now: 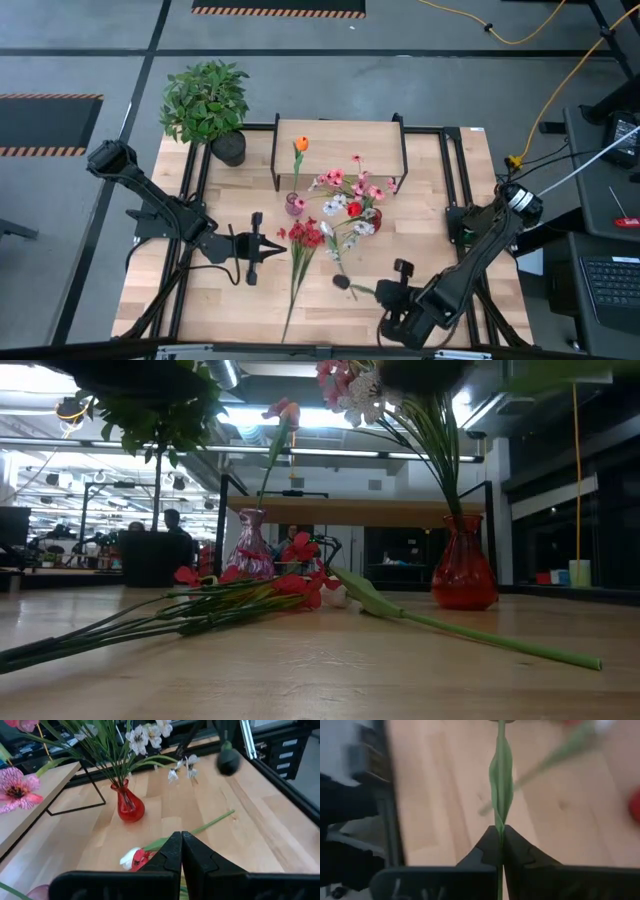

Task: Pick and place flowers into a vace then onto a shelf
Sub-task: Put the black tulip into the purple vase

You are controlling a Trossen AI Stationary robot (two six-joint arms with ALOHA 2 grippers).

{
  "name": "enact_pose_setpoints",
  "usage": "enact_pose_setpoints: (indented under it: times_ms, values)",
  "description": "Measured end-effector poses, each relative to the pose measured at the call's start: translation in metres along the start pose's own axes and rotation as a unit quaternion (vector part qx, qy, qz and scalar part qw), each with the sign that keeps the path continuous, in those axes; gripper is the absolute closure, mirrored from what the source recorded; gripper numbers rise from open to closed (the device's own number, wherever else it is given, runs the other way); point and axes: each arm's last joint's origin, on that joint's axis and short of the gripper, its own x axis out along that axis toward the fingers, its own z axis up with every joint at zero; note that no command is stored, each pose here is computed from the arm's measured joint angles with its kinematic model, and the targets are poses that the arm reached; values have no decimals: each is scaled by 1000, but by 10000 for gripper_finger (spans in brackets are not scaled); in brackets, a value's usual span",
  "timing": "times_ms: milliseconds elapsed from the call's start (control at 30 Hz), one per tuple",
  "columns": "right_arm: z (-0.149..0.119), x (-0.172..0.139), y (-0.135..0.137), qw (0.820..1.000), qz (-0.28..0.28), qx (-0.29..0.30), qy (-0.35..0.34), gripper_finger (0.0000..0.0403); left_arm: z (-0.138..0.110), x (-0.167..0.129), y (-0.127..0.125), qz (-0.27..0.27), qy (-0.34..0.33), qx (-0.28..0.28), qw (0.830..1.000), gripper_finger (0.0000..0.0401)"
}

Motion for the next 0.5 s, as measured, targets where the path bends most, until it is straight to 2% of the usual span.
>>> enact_pose_setpoints:
  times_ms: [167,367,500]
  values:
    - [21,-5,0,996,31,-62,-63,400,3,0,0,-1,-13,-10,1000,399]
    - [47,1,-7,979,-23,-114,-168,400,3,0,0,-5,-13,-10,1000,397]
    - [66,11,-12,969,-17,-133,-209,400,3,0,0,-5,-13,-10,1000,393]
